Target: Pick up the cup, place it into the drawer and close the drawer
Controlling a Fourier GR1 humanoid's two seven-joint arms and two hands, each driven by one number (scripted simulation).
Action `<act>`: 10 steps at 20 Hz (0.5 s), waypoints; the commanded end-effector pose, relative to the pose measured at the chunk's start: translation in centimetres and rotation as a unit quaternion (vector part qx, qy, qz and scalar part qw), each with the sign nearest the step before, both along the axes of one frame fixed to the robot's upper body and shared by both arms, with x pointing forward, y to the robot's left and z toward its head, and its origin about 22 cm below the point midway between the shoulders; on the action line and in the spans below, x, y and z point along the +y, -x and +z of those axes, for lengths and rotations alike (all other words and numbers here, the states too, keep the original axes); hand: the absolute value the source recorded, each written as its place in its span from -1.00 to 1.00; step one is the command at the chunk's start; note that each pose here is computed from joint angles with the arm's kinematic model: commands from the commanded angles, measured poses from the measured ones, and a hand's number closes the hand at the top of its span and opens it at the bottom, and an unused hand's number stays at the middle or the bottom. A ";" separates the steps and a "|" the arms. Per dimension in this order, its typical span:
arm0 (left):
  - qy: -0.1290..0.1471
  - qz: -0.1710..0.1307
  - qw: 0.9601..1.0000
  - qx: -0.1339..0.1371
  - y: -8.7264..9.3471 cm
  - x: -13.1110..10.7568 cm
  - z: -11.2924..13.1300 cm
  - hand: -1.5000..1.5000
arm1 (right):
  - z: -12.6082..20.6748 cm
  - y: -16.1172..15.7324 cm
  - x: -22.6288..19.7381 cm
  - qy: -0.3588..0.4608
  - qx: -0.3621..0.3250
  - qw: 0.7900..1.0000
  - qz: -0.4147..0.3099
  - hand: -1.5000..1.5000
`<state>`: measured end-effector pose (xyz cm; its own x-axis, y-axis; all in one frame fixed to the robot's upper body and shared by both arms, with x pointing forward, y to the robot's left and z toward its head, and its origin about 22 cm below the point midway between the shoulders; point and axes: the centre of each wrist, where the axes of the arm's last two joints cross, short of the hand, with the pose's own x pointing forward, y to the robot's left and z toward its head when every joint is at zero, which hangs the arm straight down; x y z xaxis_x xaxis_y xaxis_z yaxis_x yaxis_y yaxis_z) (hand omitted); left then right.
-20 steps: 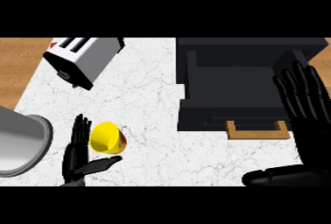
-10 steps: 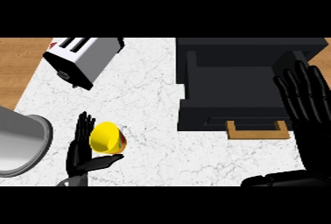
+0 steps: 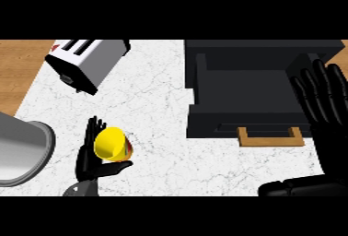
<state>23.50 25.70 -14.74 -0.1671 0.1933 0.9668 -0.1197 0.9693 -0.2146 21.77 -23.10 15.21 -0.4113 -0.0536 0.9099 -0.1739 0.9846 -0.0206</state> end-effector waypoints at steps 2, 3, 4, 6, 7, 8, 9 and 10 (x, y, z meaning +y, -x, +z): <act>0.051 -0.037 0.998 -0.008 0.5 -0.4 -1.3 -1.00 | -1.8 -0.7 -1.4 0.003 0.005 1.000 0.013 -1.00; 0.051 -0.032 0.998 -0.012 -0.4 0.4 -0.9 -1.00 | 0.0 0.2 0.9 0.004 -0.001 1.000 0.005 -1.00; 0.050 -0.039 0.998 -0.019 -0.2 -1.8 -1.1 -1.00 | -1.4 0.1 -1.2 0.005 0.001 1.000 -0.004 -1.00; 0.063 -0.048 0.997 -0.024 0.2 -1.5 -1.1 1.00 | -1.7 -0.9 -0.1 -0.004 -0.001 1.000 -0.004 -1.00; 0.069 -0.055 0.995 -0.037 -0.2 -0.5 -1.2 1.00 | -3.0 -1.0 -0.1 -0.003 0.003 1.000 0.000 -1.00; 0.069 -0.045 0.996 -0.043 -2.3 -2.3 0.2 1.00 | -0.9 -0.6 -0.2 -0.002 0.005 1.000 0.002 -1.00; 0.077 -0.057 0.994 -0.045 -1.2 -0.8 0.0 1.00 | -0.1 0.2 -1.4 0.003 0.000 1.000 0.000 -1.00; 0.070 -0.067 0.994 -0.054 -1.1 -3.1 -0.4 1.00 | -1.9 0.4 -1.4 0.008 -0.002 1.000 0.000 -1.00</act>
